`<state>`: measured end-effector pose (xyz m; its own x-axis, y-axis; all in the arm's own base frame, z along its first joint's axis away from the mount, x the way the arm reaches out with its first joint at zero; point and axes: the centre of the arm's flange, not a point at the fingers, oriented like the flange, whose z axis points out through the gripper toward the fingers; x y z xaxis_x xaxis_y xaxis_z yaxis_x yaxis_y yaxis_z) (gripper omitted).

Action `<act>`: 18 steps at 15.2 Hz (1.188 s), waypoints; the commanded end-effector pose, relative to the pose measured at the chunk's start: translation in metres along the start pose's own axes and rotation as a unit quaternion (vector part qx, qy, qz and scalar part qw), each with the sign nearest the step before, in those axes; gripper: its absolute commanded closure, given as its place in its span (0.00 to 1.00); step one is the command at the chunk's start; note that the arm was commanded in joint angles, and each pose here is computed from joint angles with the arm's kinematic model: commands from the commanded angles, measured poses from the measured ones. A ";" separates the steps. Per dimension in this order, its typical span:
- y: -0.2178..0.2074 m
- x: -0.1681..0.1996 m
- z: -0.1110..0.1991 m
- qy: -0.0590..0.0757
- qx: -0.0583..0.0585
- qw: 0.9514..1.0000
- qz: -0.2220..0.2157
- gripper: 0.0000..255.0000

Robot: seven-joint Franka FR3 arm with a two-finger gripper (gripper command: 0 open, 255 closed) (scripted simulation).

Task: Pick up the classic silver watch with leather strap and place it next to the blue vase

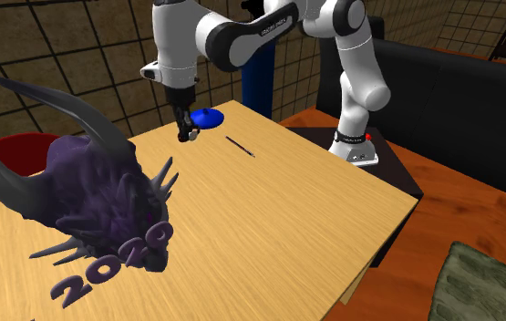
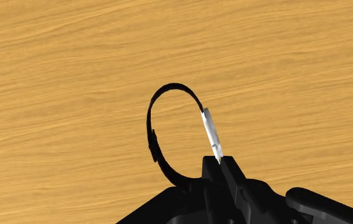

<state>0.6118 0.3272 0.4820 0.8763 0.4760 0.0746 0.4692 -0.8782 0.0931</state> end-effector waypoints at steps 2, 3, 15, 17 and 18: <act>0.038 0.006 0.002 0.000 0.000 1.000 -0.001 1.00; 0.051 0.007 0.003 0.000 0.000 1.000 -0.001 1.00; 0.207 0.029 0.019 0.000 0.000 1.000 -0.001 1.00; 0.233 0.033 0.022 0.000 0.000 1.000 -0.001 1.00; 0.246 0.034 0.023 0.000 0.000 1.000 -0.001 1.00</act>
<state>0.7532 0.1383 0.4848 0.8751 0.4779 0.0768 0.4709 -0.8773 0.0934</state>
